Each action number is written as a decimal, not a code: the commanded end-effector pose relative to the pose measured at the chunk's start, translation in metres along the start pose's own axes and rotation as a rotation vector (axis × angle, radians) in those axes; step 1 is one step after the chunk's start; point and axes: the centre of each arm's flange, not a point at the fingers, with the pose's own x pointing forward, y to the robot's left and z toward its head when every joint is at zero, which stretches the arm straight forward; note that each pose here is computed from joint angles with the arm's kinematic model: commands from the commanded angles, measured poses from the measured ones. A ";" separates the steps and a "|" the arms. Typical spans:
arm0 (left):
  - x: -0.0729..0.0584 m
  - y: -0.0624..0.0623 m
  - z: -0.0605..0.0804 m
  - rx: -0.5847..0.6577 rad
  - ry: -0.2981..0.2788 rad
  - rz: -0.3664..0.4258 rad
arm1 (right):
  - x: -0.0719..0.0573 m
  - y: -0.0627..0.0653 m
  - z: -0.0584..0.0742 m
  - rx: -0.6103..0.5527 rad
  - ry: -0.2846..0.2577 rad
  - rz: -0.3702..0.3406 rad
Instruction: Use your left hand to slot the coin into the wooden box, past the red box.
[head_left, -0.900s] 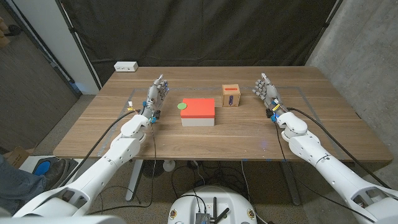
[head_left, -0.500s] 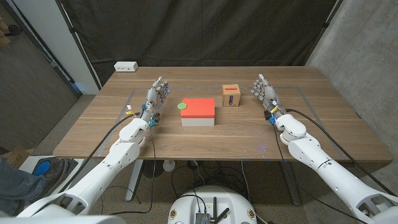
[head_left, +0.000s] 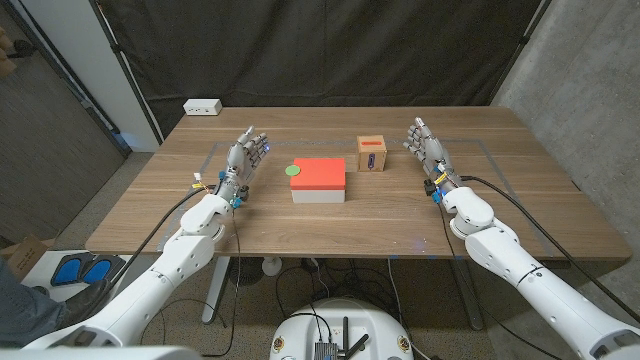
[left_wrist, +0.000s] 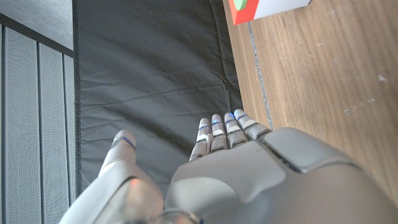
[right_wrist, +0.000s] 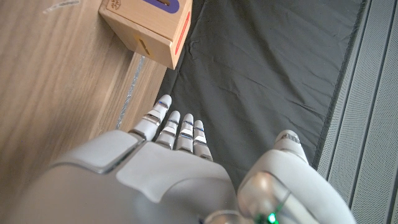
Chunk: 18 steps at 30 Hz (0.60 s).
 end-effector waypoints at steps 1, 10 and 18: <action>-0.019 0.009 0.007 0.033 0.028 0.113 | -0.007 0.005 0.005 -0.010 -0.006 -0.009; -0.024 0.012 0.016 0.073 0.050 0.169 | -0.003 -0.005 0.006 -0.009 -0.009 -0.010; -0.022 0.013 0.018 0.091 0.069 0.217 | -0.002 -0.015 0.010 -0.008 0.007 0.001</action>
